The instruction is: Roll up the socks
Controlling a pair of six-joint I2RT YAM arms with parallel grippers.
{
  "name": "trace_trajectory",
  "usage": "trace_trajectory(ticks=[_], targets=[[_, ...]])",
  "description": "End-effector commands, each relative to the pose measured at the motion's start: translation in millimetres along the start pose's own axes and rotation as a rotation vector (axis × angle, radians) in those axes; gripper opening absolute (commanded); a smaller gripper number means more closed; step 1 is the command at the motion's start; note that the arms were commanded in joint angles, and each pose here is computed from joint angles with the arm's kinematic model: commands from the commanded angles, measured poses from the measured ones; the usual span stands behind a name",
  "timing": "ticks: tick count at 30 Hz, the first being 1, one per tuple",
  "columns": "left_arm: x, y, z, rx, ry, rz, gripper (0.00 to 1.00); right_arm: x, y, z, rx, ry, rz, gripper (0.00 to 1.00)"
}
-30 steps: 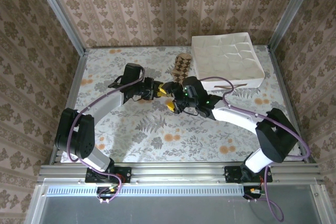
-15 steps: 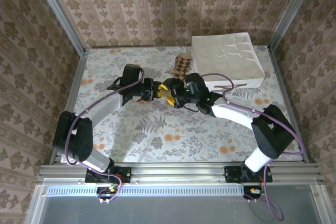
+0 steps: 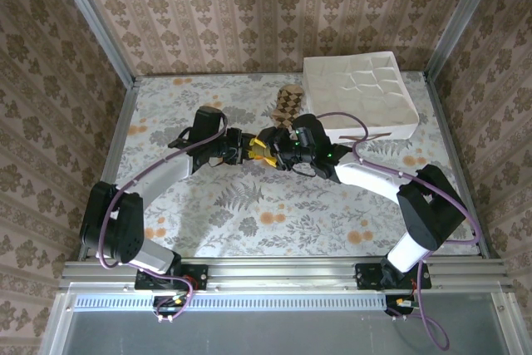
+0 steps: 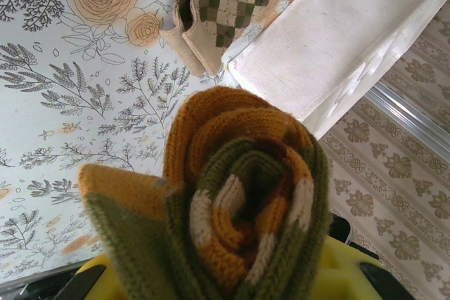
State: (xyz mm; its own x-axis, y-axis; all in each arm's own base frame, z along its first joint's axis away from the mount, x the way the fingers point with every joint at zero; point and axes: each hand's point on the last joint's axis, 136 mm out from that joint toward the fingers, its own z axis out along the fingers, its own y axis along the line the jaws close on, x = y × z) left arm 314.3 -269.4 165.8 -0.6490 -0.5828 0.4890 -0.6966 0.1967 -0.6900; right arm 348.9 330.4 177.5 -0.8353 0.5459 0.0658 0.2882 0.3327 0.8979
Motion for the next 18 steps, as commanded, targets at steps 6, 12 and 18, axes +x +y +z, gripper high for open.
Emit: trace_trajectory(ticks=[6,12,18], targets=[[38,-6,-6,0.023,0.102,0.054,0.0,-5,-7,-4,0.098,-0.001,-0.102,0.55],[42,-8,-7,0.031,0.103,0.06,0.0,-6,-9,-6,0.106,-0.002,-0.105,0.49],[50,-8,-7,0.035,0.118,0.072,0.0,-9,-4,-12,0.102,-0.032,-0.107,0.27]])
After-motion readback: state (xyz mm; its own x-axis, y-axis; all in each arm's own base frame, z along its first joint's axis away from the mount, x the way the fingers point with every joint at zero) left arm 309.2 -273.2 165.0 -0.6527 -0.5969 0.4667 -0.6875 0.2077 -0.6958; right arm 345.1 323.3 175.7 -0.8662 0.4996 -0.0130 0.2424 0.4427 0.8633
